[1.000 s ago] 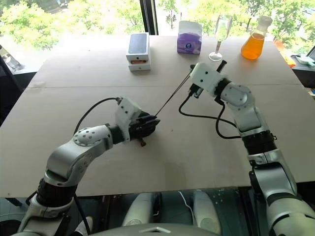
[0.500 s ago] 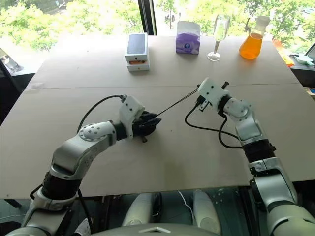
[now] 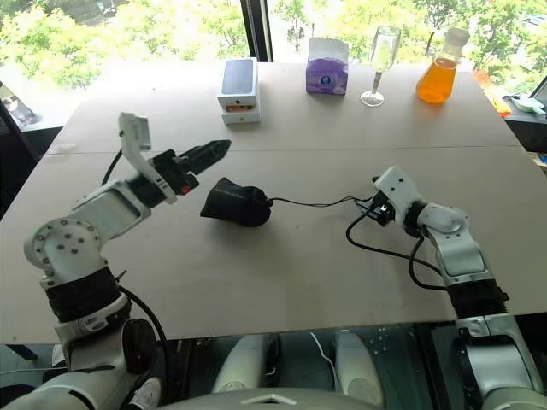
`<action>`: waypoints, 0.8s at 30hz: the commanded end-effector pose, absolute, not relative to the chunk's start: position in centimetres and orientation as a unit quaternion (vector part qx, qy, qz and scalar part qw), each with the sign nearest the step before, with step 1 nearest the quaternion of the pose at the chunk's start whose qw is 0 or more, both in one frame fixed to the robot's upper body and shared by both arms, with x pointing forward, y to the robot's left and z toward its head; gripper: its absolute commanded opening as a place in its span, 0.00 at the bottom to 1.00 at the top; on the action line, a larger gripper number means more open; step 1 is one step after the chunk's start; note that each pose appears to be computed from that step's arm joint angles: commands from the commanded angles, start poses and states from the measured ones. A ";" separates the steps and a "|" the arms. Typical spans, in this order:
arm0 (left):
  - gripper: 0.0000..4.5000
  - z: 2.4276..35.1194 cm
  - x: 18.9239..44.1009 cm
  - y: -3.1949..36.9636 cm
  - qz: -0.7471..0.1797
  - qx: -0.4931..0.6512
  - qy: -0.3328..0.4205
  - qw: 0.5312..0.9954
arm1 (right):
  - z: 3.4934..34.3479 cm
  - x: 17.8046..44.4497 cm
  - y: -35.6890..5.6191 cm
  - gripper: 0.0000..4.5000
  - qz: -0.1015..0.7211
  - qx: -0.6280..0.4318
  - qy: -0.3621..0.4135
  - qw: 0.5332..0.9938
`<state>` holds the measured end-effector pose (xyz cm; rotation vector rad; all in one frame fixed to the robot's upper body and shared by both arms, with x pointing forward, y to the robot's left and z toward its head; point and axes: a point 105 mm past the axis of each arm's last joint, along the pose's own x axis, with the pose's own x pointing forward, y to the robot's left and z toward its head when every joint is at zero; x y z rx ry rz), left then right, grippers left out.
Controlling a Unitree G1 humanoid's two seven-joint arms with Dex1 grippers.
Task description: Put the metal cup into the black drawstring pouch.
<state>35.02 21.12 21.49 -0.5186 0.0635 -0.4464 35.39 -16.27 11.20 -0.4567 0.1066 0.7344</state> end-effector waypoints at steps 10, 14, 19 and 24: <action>0.79 22.0 30.3 21.2 -0.222 -0.140 -0.081 0.962 | 12.4 28.4 -17.7 0.99 0.377 -0.157 0.040 0.912; 0.79 20.0 26.8 20.0 -0.259 -0.077 -0.050 0.961 | 12.9 25.8 -17.7 0.99 0.398 -0.142 0.028 0.906; 0.79 17.7 23.3 20.3 -0.273 -0.026 -0.008 0.962 | 13.7 24.4 -19.4 0.99 0.383 -0.101 -0.007 0.918; 0.79 15.8 21.0 21.8 -0.260 -0.014 0.021 0.965 | 14.2 23.7 -20.7 0.99 0.386 -0.121 -0.031 0.914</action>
